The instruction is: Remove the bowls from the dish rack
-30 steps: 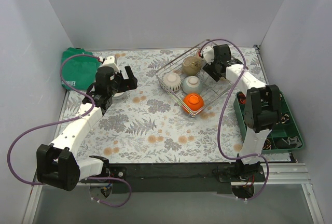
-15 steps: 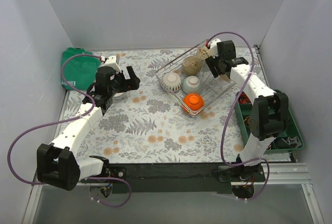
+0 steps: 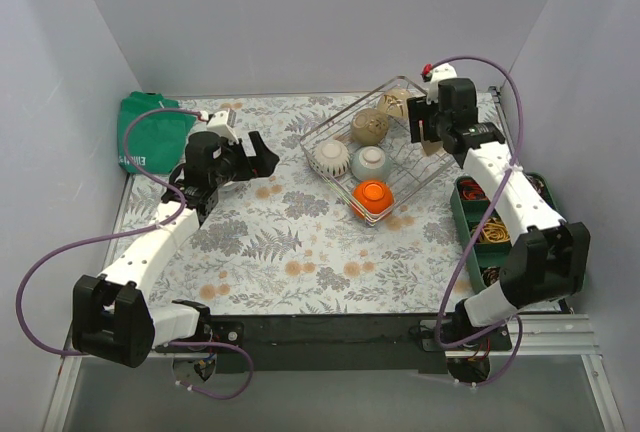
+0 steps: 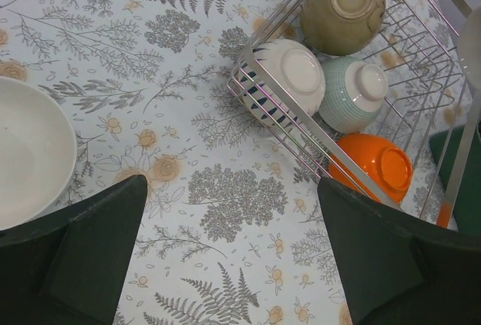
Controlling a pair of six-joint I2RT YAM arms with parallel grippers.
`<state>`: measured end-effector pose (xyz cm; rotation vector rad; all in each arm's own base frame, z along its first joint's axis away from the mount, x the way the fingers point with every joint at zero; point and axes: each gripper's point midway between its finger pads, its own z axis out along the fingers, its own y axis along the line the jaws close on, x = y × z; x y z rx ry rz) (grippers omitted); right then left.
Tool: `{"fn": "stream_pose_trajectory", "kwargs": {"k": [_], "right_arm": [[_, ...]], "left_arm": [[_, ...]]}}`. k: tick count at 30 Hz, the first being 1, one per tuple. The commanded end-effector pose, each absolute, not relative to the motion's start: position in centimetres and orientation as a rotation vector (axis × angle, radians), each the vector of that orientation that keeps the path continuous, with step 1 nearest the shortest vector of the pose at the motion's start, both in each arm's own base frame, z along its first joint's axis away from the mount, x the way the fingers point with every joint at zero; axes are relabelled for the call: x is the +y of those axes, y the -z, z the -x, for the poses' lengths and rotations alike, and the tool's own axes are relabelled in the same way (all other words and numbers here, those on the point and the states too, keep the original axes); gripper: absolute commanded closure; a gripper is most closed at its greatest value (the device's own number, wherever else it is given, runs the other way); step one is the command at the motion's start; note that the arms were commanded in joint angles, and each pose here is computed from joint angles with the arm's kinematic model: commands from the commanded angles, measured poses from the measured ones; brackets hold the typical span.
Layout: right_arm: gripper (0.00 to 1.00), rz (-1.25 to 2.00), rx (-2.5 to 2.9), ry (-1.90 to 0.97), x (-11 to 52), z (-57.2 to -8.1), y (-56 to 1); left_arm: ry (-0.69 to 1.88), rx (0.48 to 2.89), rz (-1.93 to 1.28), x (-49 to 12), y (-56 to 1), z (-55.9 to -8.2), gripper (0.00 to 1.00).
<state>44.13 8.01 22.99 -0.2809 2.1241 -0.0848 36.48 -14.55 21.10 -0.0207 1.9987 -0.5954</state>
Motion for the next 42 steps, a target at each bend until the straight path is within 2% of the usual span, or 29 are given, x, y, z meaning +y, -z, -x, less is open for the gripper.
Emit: {"fn": "stream_pose_trajectory", "kwargs": {"k": [1, 8, 15, 26, 42], "right_arm": [[0.73, 0.152, 1.916, -0.151, 10.5, -43.6, -29.0], [0.75, 0.149, 1.816, -0.561, 15.4, -39.7, -30.5], [0.75, 0.138, 1.741, -0.892, 18.8, -35.8, -31.1], [0.75, 0.022, 1.700, -1.186, 20.7, -32.0, -30.0], [0.75, 0.035, 1.633, -1.481, 23.0, -28.2, -29.7]], "left_arm": [[0.684, 1.931, -0.040, -15.9, -22.8, -35.9, 0.02], [0.703, 1.918, -0.115, -18.0, -22.4, -34.8, 0.02], [0.931, 1.846, -0.133, -22.8, -24.5, -32.6, 0.02], [1.018, 1.753, -0.169, -29.4, -25.1, -31.2, 0.02], [1.079, 1.800, -0.077, -32.6, -21.6, -32.3, 0.25]]}}
